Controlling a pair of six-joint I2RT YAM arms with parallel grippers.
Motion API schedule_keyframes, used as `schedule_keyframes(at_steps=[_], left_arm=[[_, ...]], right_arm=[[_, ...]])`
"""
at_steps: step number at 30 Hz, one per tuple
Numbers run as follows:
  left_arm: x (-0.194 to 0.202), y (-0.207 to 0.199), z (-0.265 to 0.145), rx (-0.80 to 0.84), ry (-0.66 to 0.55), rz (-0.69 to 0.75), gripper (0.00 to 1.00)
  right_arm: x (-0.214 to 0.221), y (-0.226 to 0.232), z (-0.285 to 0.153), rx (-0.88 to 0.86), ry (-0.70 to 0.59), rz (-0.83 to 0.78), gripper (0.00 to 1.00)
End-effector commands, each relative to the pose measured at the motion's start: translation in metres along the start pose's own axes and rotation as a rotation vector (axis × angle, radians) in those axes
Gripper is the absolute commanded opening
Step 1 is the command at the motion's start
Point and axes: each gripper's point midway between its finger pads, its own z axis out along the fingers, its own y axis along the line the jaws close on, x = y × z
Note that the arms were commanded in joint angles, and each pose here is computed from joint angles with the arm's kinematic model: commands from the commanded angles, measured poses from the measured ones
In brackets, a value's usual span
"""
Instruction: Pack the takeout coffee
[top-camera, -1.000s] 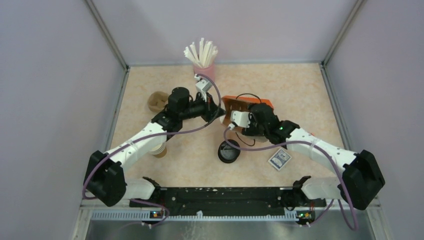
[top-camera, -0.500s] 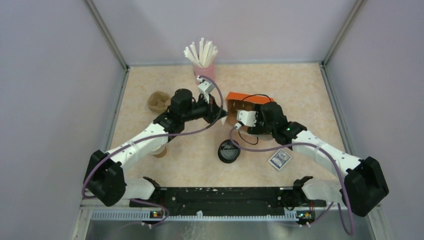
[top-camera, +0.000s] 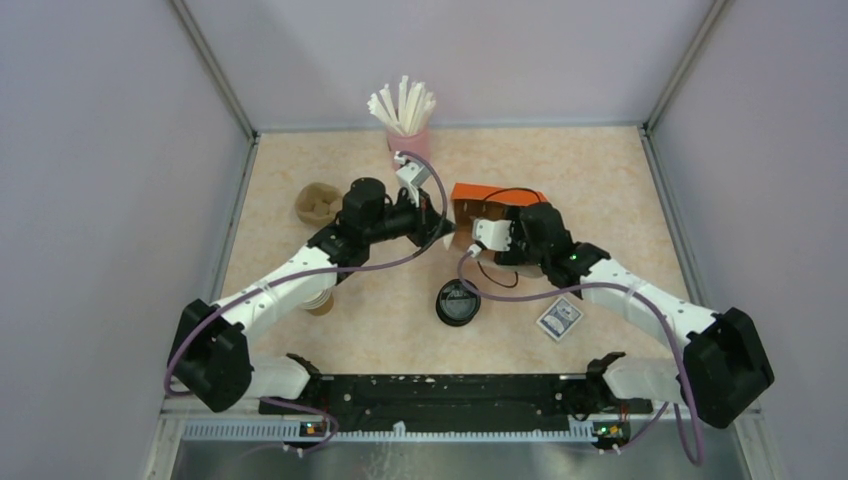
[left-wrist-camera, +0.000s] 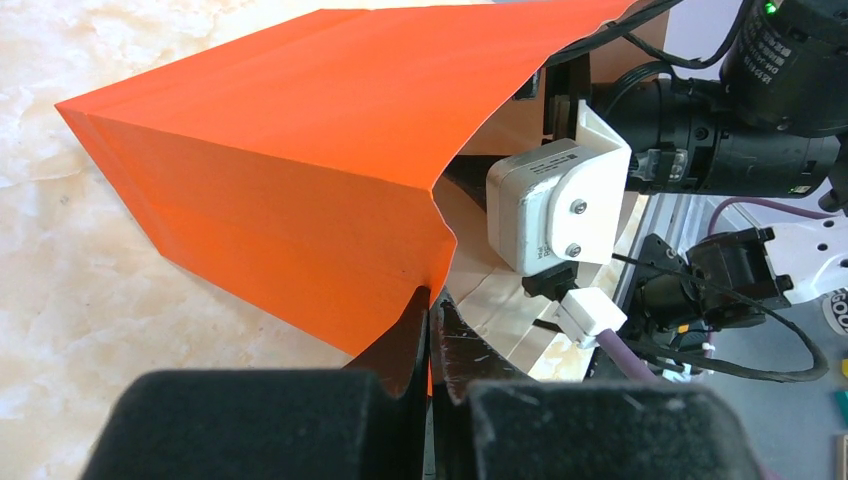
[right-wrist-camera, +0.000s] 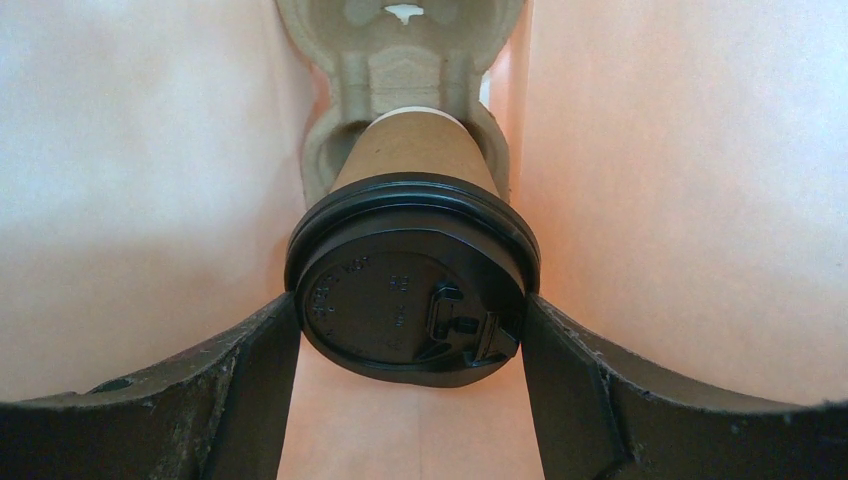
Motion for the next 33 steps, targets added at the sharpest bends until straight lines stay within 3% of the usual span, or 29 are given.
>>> schedule_keyframes(at_steps=[1, 15, 33], left_arm=[[-0.024, -0.013, 0.003, 0.041, -0.066, 0.048, 0.0], [-0.024, -0.013, 0.005, 0.045, -0.063, 0.038, 0.0], [-0.023, -0.014, 0.005, 0.051, -0.062, 0.039, 0.0]], right_arm=[[0.006, -0.016, -0.015, 0.039, 0.033, -0.007, 0.68], [0.018, 0.005, -0.019, -0.036, 0.097, -0.096, 0.67], [0.026, 0.002, -0.022, -0.019, 0.146, -0.095, 0.67]])
